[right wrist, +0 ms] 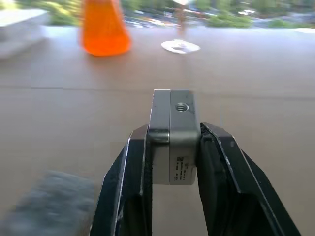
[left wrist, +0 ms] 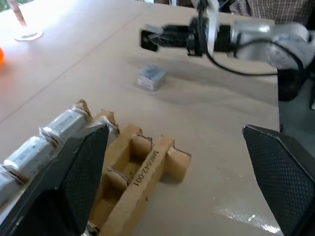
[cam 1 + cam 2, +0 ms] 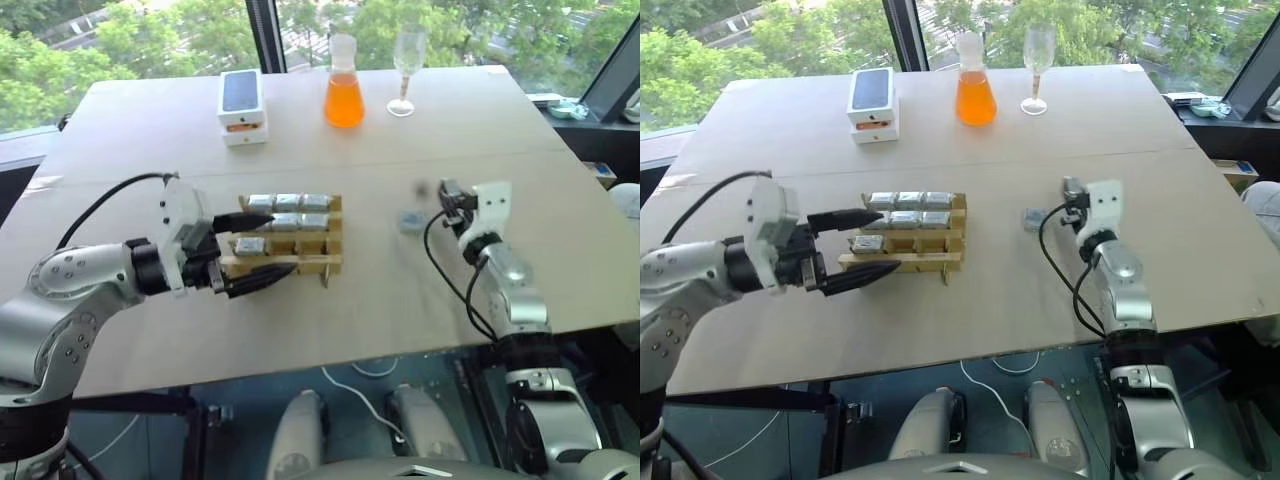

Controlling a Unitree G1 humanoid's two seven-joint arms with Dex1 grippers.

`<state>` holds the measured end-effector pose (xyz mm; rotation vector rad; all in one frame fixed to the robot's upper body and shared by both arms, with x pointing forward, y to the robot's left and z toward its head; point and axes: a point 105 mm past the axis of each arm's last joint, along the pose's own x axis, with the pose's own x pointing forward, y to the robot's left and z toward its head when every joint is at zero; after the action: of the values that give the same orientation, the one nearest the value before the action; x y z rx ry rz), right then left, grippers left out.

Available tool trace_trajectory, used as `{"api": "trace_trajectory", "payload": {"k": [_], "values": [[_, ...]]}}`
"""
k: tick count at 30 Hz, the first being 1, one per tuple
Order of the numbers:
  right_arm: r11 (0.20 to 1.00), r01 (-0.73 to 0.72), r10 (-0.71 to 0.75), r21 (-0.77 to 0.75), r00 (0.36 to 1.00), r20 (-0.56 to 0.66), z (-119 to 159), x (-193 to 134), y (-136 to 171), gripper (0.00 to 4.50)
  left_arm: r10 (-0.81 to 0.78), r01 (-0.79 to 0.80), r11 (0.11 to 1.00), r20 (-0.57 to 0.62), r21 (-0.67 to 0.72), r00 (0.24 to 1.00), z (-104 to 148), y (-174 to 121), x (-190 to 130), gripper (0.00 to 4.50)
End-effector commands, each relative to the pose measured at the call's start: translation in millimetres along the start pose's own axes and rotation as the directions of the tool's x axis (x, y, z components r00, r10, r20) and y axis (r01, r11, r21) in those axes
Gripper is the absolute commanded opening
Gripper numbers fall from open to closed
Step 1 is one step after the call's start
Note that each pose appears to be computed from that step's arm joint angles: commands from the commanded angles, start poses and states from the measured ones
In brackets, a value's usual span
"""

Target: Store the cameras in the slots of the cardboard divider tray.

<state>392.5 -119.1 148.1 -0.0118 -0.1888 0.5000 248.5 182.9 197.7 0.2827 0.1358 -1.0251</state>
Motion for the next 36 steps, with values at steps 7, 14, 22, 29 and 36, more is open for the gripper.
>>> {"api": "trace_trajectory", "payload": {"k": [7,14,22,29,36], "values": [[0.517,-0.852,0.856,-0.082,0.513,0.062,62.3,-0.2,135.9,0.71,0.196,-0.196,0.981,-0.014,0.001,0.981,-8.8,-7.7,-43.1,4.5],[0.328,-0.938,0.94,-0.109,0.336,-0.063,47.6,13.9,173.2,0.71,0.296,-0.297,0.952,-0.025,-0.074,0.955,-26.7,-32.6,-52.2,4.5],[0.372,-0.921,0.914,-0.113,0.385,-0.125,28.9,42.3,191.2,0.71,0.385,-0.388,0.917,-0.043,-0.093,0.922,-33.0,-42.3,-65.7,4.5],[0.394,-0.908,0.902,-0.143,0.412,-0.129,27.1,52.6,198.6,0.71,0.414,-0.418,0.902,-0.063,-0.111,0.908,-42.7,-45.6,-68.0,4.5],[0.393,-0.907,0.885,-0.151,0.418,-0.204,6.5,53.5,195.8,0.71,0.442,-0.442,0.892,-0.027,-0.096,0.897,-38.7,-36.3,-70.1,4.5]]}}
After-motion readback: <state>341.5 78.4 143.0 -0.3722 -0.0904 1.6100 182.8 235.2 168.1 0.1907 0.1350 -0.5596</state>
